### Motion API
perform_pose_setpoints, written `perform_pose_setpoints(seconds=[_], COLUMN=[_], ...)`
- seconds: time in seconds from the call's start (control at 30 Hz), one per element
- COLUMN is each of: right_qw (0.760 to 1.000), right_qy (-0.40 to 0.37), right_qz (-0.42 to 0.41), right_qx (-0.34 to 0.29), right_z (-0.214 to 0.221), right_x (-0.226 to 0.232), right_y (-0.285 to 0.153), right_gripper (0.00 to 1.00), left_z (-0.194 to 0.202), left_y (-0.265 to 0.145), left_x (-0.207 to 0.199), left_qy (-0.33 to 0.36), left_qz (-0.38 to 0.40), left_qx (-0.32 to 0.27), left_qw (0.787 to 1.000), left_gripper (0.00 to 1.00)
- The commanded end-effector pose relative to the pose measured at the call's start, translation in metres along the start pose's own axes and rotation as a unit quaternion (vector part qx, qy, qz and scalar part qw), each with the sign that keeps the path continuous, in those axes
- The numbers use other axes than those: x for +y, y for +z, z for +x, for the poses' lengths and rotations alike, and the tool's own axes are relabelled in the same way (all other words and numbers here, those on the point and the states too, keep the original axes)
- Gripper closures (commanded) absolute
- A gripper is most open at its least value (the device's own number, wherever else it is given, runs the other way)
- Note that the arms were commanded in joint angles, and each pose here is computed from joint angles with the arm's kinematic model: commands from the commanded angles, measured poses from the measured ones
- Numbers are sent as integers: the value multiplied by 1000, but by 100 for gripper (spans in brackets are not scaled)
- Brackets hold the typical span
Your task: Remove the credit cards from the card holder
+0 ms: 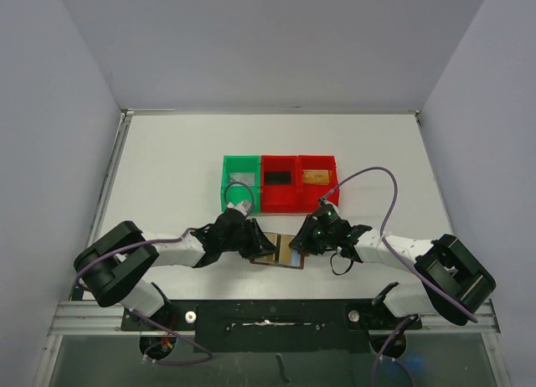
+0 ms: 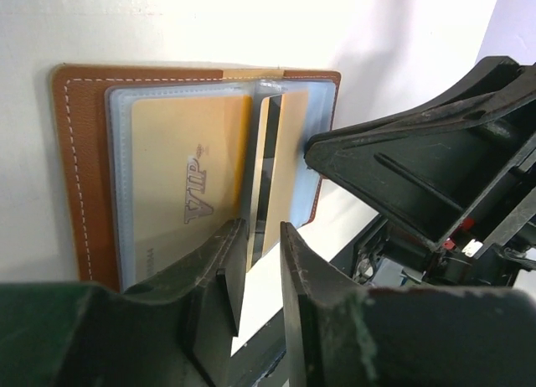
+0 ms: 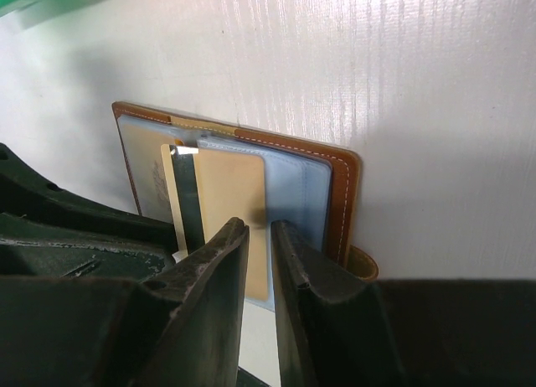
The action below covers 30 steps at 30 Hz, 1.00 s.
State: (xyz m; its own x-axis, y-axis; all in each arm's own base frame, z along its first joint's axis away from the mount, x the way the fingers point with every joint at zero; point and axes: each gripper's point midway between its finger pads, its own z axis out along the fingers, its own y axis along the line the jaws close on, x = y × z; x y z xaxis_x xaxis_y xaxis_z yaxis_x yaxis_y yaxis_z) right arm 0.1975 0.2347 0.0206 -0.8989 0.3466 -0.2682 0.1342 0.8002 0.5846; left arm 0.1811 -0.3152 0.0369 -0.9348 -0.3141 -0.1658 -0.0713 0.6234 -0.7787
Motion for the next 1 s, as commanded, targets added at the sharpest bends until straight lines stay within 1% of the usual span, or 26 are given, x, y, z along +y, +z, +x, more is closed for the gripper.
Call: perform_pose_setpoints(seconds=[0.0, 0.17, 0.4, 0.7, 0.8, 0.87, 0.97], right_qw=[998, 998, 999, 998, 998, 998, 998], right_qy=[-8, -8, -7, -6, -7, -7, -6], right_qz=[51, 46, 44, 41, 42, 43, 45], right_qx=[24, 29, 29, 35, 37, 37, 36], right_z=[11, 12, 14, 18, 19, 19, 19], right_x=[-26, -26, -27, -29, -30, -31, -33], right_y=[0, 2, 3, 5, 5, 5, 5], right_gripper=[79, 79, 79, 79, 79, 79, 79], left_z=[-10, -9, -6, -2, -3, -4, -5], left_y=[2, 6, 8, 14, 13, 13, 11], left_x=[-33, -39, -33, -33, -33, -34, -33], left_qy=[19, 18, 6, -4, -4, -5, -7], left_qz=[58, 72, 70, 85, 86, 87, 84], left_qx=[-7, 0, 4, 14, 10, 8, 5], left_qw=[998, 997, 998, 996, 996, 996, 996], left_gripper=[75, 75, 76, 76, 79, 84, 88])
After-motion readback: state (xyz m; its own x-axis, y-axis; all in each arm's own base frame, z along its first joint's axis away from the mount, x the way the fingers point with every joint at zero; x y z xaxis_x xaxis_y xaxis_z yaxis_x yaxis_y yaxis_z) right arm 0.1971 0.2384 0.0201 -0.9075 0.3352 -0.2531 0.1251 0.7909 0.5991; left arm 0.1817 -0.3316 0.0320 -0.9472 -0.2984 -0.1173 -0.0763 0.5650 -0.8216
